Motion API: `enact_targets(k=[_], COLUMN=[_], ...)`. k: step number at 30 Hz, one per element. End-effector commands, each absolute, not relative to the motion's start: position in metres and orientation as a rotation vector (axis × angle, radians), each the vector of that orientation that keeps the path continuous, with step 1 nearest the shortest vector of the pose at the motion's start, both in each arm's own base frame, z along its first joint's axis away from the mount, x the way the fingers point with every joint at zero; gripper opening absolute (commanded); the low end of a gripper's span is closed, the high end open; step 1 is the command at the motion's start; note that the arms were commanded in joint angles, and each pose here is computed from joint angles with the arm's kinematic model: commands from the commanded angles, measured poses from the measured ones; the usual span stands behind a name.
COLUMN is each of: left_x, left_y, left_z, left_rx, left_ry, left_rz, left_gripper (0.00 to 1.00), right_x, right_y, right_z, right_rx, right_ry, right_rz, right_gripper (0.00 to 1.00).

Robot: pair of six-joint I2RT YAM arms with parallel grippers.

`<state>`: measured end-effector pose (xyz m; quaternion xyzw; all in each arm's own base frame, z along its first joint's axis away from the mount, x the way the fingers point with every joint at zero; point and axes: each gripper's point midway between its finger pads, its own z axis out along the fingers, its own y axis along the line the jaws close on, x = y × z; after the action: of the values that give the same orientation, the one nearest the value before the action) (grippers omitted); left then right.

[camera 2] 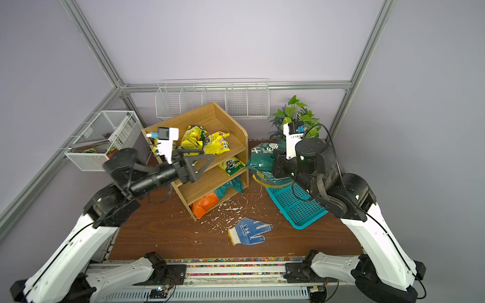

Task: Take down the fertilizer bag from the shelf
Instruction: Place the fertilizer bag in the storage box.

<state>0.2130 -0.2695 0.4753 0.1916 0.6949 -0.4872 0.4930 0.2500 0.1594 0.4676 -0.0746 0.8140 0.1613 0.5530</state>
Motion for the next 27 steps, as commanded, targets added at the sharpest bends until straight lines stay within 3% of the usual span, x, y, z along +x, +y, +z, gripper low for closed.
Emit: enact_targets(k=[1,9,17,24,27], left_x=[0.222,0.213,0.206,0.21,0.214], left_y=[-0.292,-0.341,-0.363,-0.362,-0.363], left_z=[0.468,0.425,0.381,0.345,0.333], left_rx=[0.505,0.619,0.69,0.675,0.676], left_ry=[1.653,1.716,1.761,1.804,1.82], left_rz=[-1.108,-1.162,-1.152,-1.121,-1.093], left_gripper=[0.89,0.88,0.89,0.89,0.9], right_x=[0.251,0.276,0.309,0.31,0.298], right_y=[0.111,0.077,0.056,0.096,0.129], right_z=[0.537,0.492,0.388,0.3,0.282], right_rx=[0.032,0.162,0.433,0.54,0.466], right_ry=[1.643,1.651,1.775,1.838,1.857], right_rz=[0.301,0.077,0.229,0.514,0.485], right_gripper=[0.0,0.0,0.0,0.0,0.0])
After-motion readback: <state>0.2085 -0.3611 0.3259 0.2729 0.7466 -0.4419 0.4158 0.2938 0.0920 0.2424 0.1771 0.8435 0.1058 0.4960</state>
